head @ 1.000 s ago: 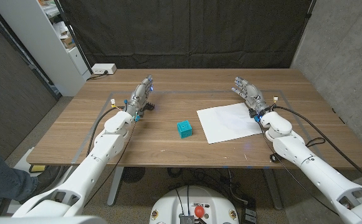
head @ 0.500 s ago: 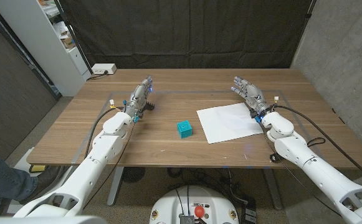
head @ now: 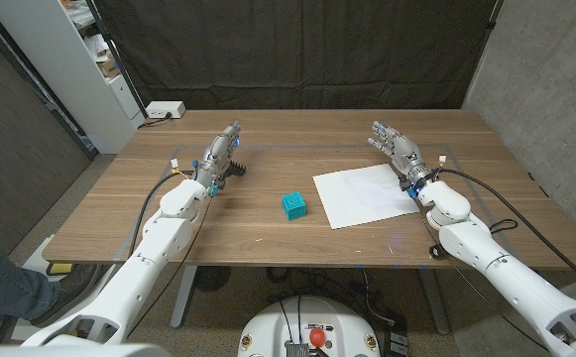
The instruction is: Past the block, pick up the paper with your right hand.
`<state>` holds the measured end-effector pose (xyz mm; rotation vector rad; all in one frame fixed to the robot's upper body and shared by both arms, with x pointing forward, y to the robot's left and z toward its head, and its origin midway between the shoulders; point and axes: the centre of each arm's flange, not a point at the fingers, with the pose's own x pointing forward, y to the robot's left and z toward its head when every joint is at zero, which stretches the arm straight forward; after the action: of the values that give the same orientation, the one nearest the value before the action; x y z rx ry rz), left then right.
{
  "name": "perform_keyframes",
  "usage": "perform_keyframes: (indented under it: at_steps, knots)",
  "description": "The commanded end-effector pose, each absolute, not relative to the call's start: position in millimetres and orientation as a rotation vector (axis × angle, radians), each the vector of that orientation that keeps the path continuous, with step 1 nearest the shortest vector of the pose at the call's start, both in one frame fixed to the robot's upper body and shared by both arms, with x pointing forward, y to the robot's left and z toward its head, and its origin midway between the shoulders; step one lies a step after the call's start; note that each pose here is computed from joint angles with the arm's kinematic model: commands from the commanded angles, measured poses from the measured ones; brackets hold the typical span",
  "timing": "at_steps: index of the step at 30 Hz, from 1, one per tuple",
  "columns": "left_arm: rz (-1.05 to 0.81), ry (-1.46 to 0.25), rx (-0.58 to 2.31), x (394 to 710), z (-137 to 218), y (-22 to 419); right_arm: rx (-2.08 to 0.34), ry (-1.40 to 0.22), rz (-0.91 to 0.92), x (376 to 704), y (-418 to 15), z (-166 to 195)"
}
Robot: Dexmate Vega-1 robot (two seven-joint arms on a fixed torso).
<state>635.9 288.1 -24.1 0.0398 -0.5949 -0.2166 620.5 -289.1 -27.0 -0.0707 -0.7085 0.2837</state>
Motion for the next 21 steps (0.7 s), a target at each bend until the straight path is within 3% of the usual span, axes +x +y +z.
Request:
perform_keyframes:
  at_steps: [1, 21]
  knots:
    - [-0.211, -0.600, 0.054, 628, -24, 288, -0.103, -0.773, 0.260, 607, -291, -27]
    - [-0.199, -0.617, 0.062, 617, -20, 293, -0.108, -0.825, 0.269, 591, -298, -33]
